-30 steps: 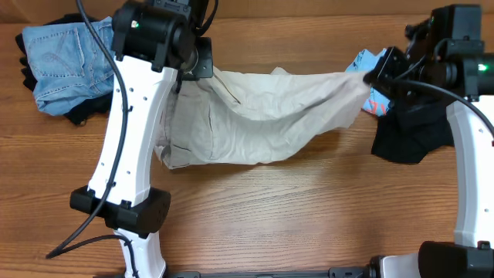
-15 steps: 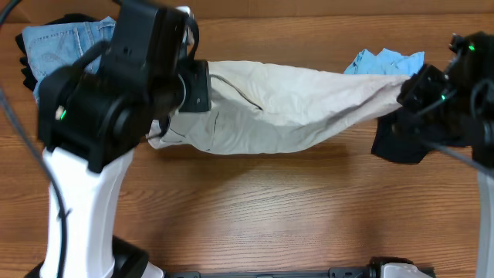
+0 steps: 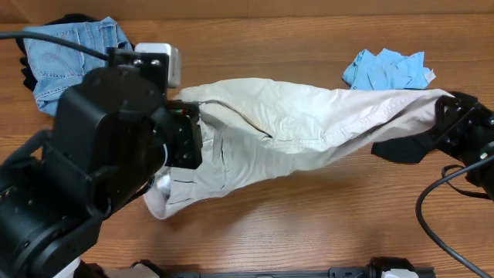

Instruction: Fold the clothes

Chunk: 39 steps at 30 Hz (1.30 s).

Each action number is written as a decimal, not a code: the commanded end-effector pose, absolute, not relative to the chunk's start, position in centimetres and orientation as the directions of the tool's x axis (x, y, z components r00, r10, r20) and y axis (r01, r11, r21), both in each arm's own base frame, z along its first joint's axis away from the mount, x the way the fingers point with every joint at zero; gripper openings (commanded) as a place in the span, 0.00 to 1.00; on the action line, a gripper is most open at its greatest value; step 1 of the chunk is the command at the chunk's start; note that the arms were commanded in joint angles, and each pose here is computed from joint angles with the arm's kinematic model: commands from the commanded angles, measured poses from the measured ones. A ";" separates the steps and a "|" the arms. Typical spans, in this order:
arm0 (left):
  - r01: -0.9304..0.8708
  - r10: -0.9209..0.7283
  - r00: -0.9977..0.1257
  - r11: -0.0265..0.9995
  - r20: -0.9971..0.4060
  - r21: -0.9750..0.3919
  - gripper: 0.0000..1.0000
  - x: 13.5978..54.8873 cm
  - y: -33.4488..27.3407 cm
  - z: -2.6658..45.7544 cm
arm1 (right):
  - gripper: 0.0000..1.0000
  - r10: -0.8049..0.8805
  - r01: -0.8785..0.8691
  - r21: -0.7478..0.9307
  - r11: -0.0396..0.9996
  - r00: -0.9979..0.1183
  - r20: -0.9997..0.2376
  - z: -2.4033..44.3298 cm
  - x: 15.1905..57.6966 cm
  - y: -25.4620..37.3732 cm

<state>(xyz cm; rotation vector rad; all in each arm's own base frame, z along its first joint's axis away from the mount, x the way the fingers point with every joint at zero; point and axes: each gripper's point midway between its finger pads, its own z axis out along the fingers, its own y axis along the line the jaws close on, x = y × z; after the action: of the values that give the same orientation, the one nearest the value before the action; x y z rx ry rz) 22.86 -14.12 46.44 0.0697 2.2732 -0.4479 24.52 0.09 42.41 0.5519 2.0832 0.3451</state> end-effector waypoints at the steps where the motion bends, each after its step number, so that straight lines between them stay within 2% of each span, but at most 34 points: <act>1: 0.194 -0.134 -0.654 0.922 -0.745 -0.336 0.04 21.7 -13.4 47.7 | 0.04 0.517 0.271 0.440 0.856 -0.446 -0.730 43.0 24.4 -0.4; 6: 0.101 -0.200 -0.590 0.943 -0.782 -0.318 0.04 21.7 -10.8 48.6 | 0.04 0.515 0.207 0.478 0.854 -0.473 -0.715 43.3 24.6 0.9; 9: 0.058 -0.213 -0.591 0.951 -0.778 -0.304 0.04 22.4 -10.5 48.1 | 0.04 0.508 0.136 0.522 0.842 -0.526 -0.682 43.1 25.8 2.6; 13: -0.013 -0.197 -0.679 0.967 -0.707 -0.256 0.06 23.5 -11.3 44.1 | 0.04 0.464 0.109 0.527 0.843 -0.645 -0.608 40.3 29.2 4.3; 15: -0.078 -0.205 -0.717 0.973 -0.666 -0.216 0.06 24.1 -11.2 41.7 | 0.04 0.367 0.005 0.520 0.854 -0.715 -0.595 38.9 31.4 6.5; 19: -0.187 -0.217 -0.785 0.976 -0.581 -0.112 0.06 24.6 -10.7 36.6 | 0.04 0.276 -0.022 0.512 0.859 -0.823 -0.497 33.4 36.6 9.7; 25: -0.312 -0.301 -0.820 0.948 -0.487 -0.061 0.06 24.6 -9.5 32.4 | 0.04 0.221 -0.047 0.505 0.862 -0.862 -0.457 28.6 41.5 11.8; 33: -0.400 -0.357 -0.867 0.915 -0.348 0.057 0.09 22.9 -8.9 26.3 | 0.04 0.190 -0.039 0.502 0.864 -0.899 -0.395 24.0 44.0 13.5; 36: -0.493 -0.411 -0.829 0.857 -0.378 0.150 0.16 22.6 -7.0 24.3 | 0.05 0.155 -0.080 0.507 0.858 -0.901 -0.405 23.7 44.1 16.0; 39: -0.536 -0.442 -0.810 0.825 -0.384 0.180 0.18 22.7 -5.9 23.4 | 0.05 0.131 -0.101 0.507 0.856 -0.906 -0.402 22.9 44.2 18.0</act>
<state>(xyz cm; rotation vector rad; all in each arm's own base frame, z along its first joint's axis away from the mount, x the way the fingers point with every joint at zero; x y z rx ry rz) 22.27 -7.75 23.41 -0.6205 2.7628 0.3356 43.77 16.48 23.39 0.0432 2.6001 0.7347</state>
